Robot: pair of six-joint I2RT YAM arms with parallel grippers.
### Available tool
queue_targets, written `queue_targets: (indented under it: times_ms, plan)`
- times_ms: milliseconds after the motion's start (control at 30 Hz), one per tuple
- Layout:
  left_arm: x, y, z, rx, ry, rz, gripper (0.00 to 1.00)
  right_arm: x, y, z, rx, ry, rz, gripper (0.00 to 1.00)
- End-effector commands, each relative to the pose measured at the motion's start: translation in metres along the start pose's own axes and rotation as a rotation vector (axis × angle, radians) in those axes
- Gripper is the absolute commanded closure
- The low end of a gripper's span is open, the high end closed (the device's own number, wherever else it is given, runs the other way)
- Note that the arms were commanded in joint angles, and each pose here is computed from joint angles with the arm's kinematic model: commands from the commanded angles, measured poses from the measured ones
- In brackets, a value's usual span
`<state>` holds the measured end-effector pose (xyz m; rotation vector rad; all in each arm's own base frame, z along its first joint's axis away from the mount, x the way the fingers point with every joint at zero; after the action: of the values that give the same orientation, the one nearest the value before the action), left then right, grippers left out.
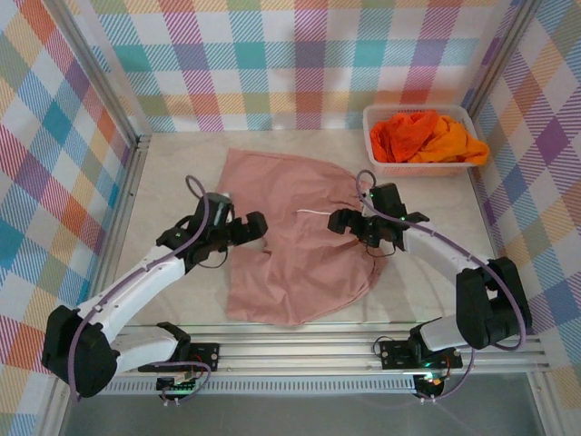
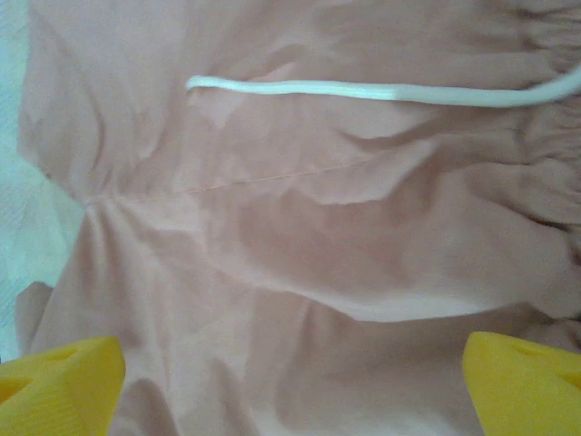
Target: Fold and stack the shorts
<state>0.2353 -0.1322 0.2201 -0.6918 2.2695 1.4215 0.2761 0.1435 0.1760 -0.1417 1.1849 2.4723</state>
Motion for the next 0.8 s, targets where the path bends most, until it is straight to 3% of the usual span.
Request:
queue_targets:
  times_ms: [0,167,367,467,633,700,767]
  plan:
    - [0.027,-0.012,0.02,0.018,0.103,0.147,0.02,0.0,0.0,0.032,-0.063,0.131,0.008,0.04]
    - [0.044,-0.037,0.031,-0.004,0.117,0.224,0.06,0.006,-0.016,0.054,-0.061,0.186,0.036,0.04]
    - [0.052,-0.061,0.037,-0.008,0.121,0.277,0.18,0.006,-0.041,0.05,-0.04,0.121,0.088,0.04]
    - [0.051,-0.063,0.038,-0.022,0.113,0.271,0.42,0.006,-0.055,0.045,-0.028,0.084,0.111,0.04]
    - [0.03,-0.032,0.035,-0.098,0.063,0.152,0.93,0.004,-0.081,0.036,-0.003,0.001,0.139,0.05]
    - [0.021,-0.012,0.035,-0.14,0.039,0.082,1.0,0.002,-0.092,0.034,0.003,-0.034,0.151,0.05]
    - [0.014,0.011,0.035,-0.184,0.017,0.012,1.0,0.0,-0.101,0.032,0.015,-0.065,0.159,0.05]
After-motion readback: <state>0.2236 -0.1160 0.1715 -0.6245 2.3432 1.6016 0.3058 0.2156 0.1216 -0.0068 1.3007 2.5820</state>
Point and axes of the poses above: each hand's point on the last joint's axis, 136 mm out from that joint toward the fingers, its own y axis back along the fingers, its own z axis along the line the jaws close on, x = y × z, the point moved 9 cm from there along y, back along the fingers, and after that the axes turned 8 degrees about -y, right-handed, at the moved point
